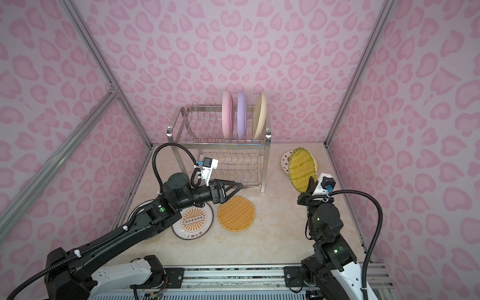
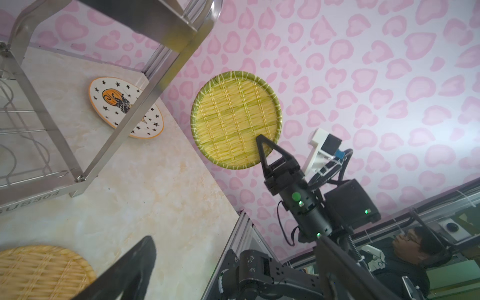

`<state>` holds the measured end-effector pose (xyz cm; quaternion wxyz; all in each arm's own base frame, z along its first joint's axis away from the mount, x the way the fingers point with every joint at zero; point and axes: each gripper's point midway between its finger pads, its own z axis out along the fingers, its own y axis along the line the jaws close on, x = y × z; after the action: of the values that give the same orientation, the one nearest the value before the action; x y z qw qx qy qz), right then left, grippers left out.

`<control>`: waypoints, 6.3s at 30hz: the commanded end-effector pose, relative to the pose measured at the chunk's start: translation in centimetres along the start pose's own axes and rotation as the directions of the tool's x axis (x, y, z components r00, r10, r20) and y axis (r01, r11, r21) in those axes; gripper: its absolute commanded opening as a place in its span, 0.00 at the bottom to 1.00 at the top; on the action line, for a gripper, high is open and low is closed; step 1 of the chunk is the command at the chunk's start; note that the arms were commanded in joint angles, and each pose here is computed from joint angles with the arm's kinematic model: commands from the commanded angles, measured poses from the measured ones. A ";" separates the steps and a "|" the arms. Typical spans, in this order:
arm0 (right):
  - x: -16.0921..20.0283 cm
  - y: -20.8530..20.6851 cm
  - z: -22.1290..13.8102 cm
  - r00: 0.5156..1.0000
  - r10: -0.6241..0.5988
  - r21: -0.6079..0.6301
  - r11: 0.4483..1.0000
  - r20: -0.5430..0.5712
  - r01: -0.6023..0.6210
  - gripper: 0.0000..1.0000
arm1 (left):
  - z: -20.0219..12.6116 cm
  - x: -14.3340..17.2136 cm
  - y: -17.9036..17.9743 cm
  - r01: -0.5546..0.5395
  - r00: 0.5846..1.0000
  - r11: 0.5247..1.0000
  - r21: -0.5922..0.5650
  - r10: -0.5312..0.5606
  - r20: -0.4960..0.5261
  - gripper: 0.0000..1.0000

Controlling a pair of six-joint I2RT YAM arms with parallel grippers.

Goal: Load plates into a dish rack
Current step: Place the plate on the dish rack.

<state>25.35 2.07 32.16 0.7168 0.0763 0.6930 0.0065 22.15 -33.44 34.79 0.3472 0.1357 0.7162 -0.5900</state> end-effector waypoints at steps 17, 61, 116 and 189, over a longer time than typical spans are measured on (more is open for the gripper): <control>1.2 4.2 -2.7 0.876 -0.463 -0.075 0.877 0.135 0.474 0.00 | 10.8 -0.6 -4.8 0.244 0.962 0.970 0.014 -0.240 -0.129 0.89; 1.7 6.2 -5.3 0.832 -0.529 -0.150 0.820 0.169 0.552 0.41 | 15.1 0.6 -2.7 0.470 0.868 0.881 -0.055 -0.473 -0.150 0.04; 6.4 12.9 -3.4 0.895 0.043 -0.560 0.766 -0.445 -0.315 1.00 | -12.6 -5.6 -8.3 -0.430 0.858 0.818 -0.381 0.502 0.109 0.04; 14.1 12.2 -4.1 0.767 0.160 -0.427 0.752 -0.621 -0.502 1.00 | -0.3 -24.8 7.5 -0.411 0.888 0.751 -0.517 0.457 -0.042 0.04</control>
<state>22.79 16.08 19.03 0.4531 -0.0200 0.8138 0.3634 44.31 -25.62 44.66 0.5109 0.1687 0.7884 -0.2981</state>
